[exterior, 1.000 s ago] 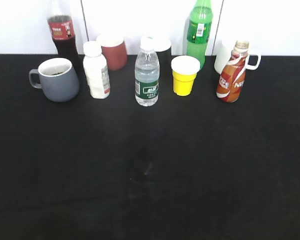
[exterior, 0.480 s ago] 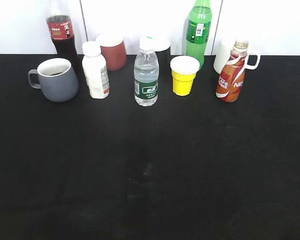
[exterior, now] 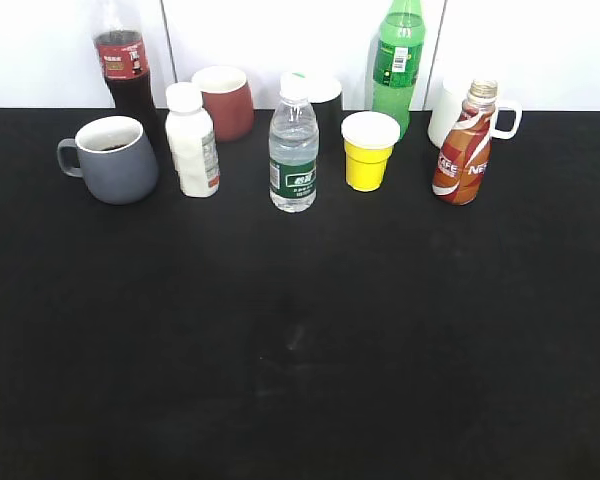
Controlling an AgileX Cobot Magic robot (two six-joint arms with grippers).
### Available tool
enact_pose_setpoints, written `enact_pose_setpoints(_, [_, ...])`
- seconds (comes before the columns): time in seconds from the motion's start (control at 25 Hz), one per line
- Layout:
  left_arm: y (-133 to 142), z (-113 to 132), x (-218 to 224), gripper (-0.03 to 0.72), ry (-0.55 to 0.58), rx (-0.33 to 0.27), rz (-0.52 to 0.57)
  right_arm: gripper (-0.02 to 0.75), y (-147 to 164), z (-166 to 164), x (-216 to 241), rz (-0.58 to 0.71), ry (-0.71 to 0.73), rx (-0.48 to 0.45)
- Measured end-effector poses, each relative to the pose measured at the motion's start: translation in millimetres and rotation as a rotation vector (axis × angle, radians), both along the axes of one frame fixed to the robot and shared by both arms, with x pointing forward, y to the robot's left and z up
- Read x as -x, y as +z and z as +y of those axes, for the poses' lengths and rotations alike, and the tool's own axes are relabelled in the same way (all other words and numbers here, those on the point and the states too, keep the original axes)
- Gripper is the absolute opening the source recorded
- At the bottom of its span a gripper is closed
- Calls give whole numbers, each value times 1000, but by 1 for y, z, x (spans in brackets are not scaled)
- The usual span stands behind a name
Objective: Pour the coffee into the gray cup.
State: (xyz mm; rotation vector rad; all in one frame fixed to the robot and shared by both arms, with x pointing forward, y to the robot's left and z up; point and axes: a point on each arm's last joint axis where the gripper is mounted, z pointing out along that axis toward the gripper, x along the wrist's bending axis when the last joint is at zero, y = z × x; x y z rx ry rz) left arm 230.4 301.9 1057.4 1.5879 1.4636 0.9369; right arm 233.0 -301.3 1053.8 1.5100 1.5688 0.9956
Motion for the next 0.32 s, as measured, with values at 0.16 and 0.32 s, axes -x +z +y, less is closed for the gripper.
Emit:
enact_pose_setpoints(0.16, [0, 0, 0, 227, 0, 0, 0, 588, 0, 0, 0, 0, 0, 0])
enact_pose_setpoints(0.32, [0, 0, 0, 227, 0, 0, 0, 588, 0, 0, 0, 0, 0, 0])
